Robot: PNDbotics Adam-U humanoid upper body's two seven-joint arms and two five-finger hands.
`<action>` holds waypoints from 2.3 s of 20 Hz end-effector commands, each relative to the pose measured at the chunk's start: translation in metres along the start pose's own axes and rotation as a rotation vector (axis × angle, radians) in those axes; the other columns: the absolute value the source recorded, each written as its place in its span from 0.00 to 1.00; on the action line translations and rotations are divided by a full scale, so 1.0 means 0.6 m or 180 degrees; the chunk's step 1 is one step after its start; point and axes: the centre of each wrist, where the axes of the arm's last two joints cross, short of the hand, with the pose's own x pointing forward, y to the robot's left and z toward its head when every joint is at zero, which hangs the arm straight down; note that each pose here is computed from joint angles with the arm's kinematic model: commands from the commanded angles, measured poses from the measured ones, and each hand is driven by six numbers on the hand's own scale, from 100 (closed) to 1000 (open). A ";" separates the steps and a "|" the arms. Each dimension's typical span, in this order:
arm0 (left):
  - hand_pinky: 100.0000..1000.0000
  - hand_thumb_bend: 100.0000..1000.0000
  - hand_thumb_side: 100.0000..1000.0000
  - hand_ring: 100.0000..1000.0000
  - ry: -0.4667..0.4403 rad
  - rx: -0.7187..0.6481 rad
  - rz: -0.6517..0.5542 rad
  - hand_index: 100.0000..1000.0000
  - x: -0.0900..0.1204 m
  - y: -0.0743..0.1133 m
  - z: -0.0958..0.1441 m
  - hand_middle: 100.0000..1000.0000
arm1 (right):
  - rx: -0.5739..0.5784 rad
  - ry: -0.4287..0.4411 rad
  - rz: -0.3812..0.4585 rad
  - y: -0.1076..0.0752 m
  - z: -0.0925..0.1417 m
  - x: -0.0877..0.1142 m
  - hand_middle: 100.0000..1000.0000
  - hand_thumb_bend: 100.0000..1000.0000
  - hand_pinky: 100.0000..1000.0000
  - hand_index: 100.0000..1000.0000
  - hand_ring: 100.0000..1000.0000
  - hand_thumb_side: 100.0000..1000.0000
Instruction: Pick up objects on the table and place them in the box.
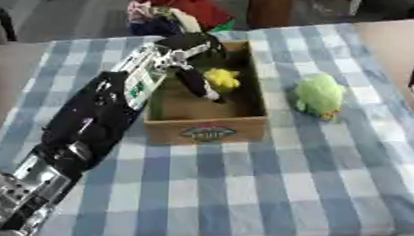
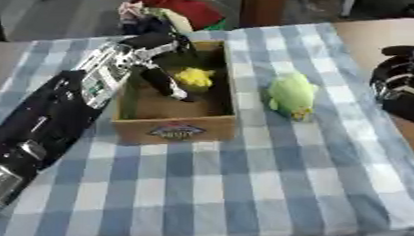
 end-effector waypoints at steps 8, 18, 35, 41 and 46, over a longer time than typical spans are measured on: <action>0.71 0.52 0.19 0.63 -0.0004 0.1347 0.0705 0.76 -0.027 0.063 0.115 0.67 | -0.0077 -0.0147 0.0459 -0.063 -0.025 0.023 0.56 0.00 0.53 0.77 0.60 0.00; 0.67 0.50 0.16 0.60 0.0212 0.1817 0.1512 0.74 -0.056 0.027 0.211 0.63 | 0.0477 -0.0197 0.1033 -0.071 -0.059 0.008 0.67 0.00 0.57 0.81 0.66 0.00; 0.65 0.48 0.15 0.57 0.0372 0.2018 0.1845 0.73 -0.072 -0.003 0.243 0.60 | 0.1271 0.0060 0.1679 -0.030 -0.085 -0.045 0.74 0.21 0.64 0.84 0.74 0.12; 0.65 0.48 0.15 0.57 0.0398 0.2020 0.1910 0.73 -0.073 -0.009 0.243 0.60 | 0.1254 0.0127 0.1774 -0.014 -0.088 -0.056 0.74 0.28 0.63 0.84 0.73 0.18; 0.65 0.48 0.16 0.56 0.0412 0.2010 0.1922 0.73 -0.074 -0.012 0.243 0.60 | 0.1199 0.0202 0.1867 -0.005 -0.091 -0.061 0.74 0.30 0.63 0.84 0.73 0.21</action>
